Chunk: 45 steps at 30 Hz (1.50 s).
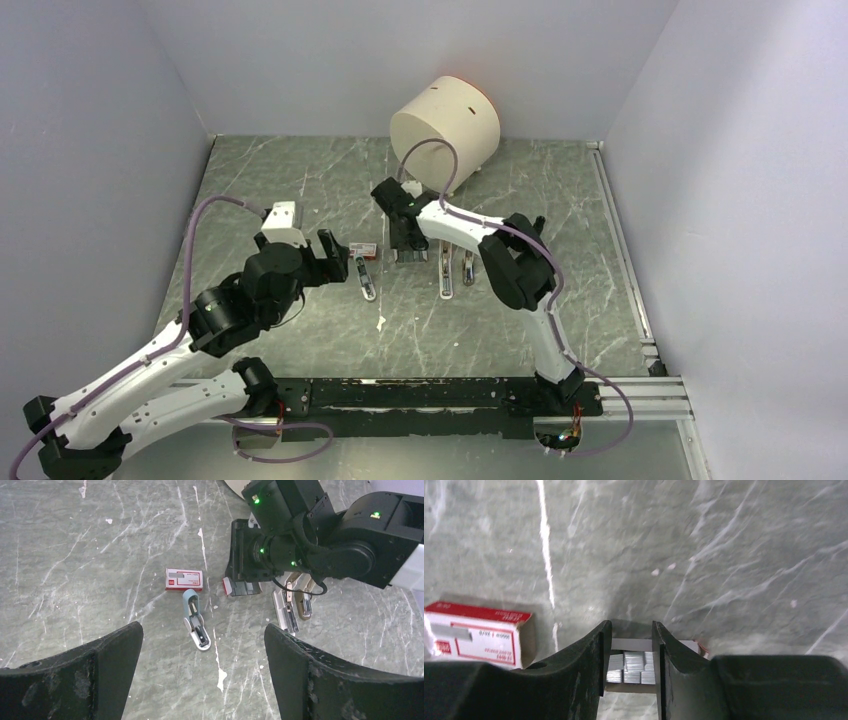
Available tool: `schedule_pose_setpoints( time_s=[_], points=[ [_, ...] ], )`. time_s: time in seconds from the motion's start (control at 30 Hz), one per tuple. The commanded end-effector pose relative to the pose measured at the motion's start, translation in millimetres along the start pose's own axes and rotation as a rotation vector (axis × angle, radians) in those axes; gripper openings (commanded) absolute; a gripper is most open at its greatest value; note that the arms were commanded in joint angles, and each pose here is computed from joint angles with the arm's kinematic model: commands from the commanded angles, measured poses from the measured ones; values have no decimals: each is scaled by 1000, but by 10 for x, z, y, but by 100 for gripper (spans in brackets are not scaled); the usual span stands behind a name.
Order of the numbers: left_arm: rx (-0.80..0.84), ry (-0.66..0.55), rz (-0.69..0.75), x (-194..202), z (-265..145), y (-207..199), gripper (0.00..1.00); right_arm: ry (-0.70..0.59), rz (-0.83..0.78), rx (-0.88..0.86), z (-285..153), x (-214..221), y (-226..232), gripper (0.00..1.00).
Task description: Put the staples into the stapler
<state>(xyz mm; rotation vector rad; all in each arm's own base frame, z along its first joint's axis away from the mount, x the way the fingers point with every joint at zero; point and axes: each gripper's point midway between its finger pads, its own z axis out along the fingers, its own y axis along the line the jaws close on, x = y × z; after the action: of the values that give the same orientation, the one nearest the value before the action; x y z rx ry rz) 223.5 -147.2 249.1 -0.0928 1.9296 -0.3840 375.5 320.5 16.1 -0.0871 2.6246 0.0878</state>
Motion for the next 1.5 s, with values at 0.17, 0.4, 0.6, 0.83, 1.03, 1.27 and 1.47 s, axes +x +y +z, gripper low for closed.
schedule_pose_setpoints(
  time_s=[0.17, 0.4, 0.6, 0.83, 1.03, 1.27, 1.47],
  points=[
    [-3, 9, 14, 43, 15, 23, 96, 14, -11, -8, -242, 202, 118, 41],
    [6, 20, 21, 60, 58, -27, 96, -105, -30, 53, -437, -144, -43, 44],
    [1, 20, 23, 64, 83, -39, 96, -79, -53, 141, -262, -99, -284, 39],
    [-5, 33, 20, 117, 107, -34, 96, -35, -93, 147, -128, 19, -313, 31],
    [-2, 42, 29, 141, 123, -45, 96, -2, -109, 163, -89, 134, -373, 26],
    [-3, 39, 29, 136, 112, -34, 96, 34, -120, 150, -120, 295, -397, 21],
    [-1, 36, 26, 130, 103, -31, 96, 40, -116, 78, -270, 365, -277, 20]
  ],
)
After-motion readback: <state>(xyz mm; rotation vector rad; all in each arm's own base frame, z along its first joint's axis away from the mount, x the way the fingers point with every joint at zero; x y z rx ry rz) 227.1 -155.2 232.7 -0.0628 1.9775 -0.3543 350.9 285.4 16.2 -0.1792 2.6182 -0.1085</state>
